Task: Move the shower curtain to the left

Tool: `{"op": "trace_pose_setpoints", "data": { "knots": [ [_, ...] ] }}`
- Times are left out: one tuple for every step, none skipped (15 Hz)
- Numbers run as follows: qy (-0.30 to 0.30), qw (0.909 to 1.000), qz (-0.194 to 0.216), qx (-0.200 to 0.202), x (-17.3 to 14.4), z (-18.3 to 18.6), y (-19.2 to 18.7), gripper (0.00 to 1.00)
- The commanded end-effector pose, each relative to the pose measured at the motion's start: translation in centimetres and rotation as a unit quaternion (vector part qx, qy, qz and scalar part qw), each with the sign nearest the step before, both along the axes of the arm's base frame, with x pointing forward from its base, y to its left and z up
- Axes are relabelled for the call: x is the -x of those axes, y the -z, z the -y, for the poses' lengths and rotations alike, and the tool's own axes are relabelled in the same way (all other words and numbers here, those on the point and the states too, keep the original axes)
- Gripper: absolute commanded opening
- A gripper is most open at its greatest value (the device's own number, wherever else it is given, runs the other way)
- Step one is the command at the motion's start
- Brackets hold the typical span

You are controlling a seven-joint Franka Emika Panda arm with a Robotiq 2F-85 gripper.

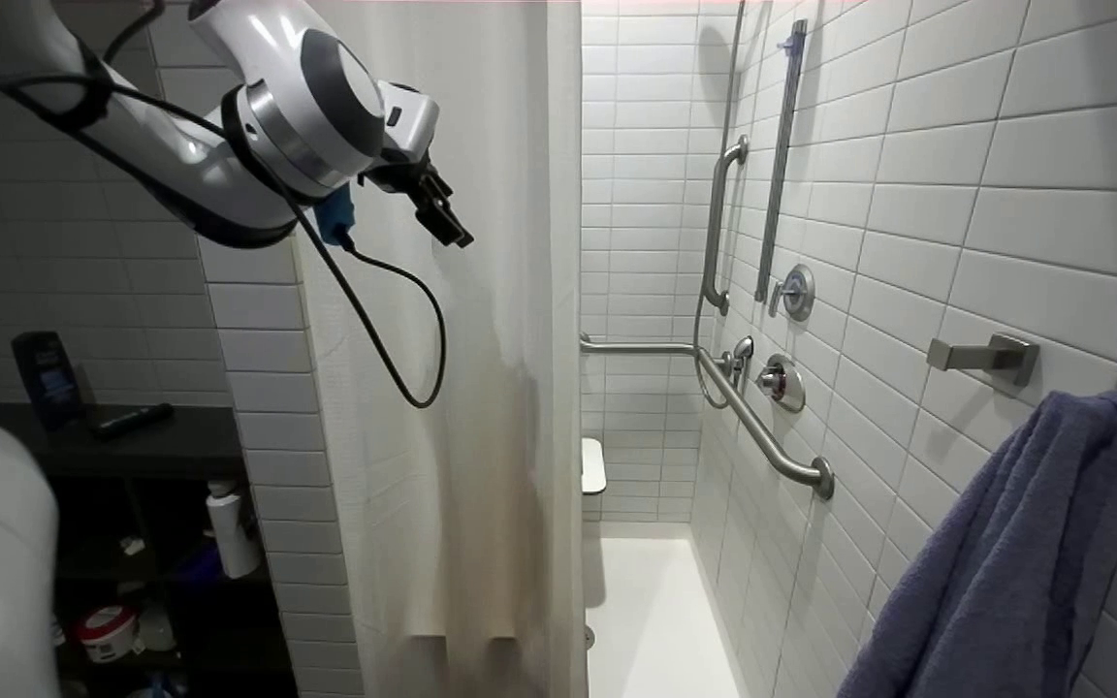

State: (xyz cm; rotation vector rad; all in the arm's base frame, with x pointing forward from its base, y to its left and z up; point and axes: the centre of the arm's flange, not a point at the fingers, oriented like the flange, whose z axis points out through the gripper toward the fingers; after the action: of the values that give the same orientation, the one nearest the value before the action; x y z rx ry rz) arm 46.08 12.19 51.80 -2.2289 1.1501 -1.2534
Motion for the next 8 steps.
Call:
{"op": "trace_pose_setpoints", "data": {
  "knots": [
    [0.035, 0.998, 0.044, -0.03, 2.5, 6.8, -0.5, 1.0],
    [0.044, 0.9968, 0.053, -0.04, 3.0, 8.6, -0.6, 1.0],
    [0.055, 0.9952, 0.065, -0.049, 3.2, 10.4, -0.5, 1.0],
    [0.062, 0.9938, 0.073, -0.057, 3.5, 11.8, -0.5, 1.0],
    [0.067, 0.9926, 0.08, -0.062, 3.7, 13.0, -0.3, 1.0],
    [0.068, 0.992, 0.084, -0.065, 3.7, 13.9, -0.1, 1.0],
    [0.071, 0.9931, 0.073, -0.058, 2.5, 12.6, -0.1, 1.0],
    [0.075, 0.9928, 0.073, -0.058, 2.7, 13.2, 0.1, 1.0]
  ]
}}
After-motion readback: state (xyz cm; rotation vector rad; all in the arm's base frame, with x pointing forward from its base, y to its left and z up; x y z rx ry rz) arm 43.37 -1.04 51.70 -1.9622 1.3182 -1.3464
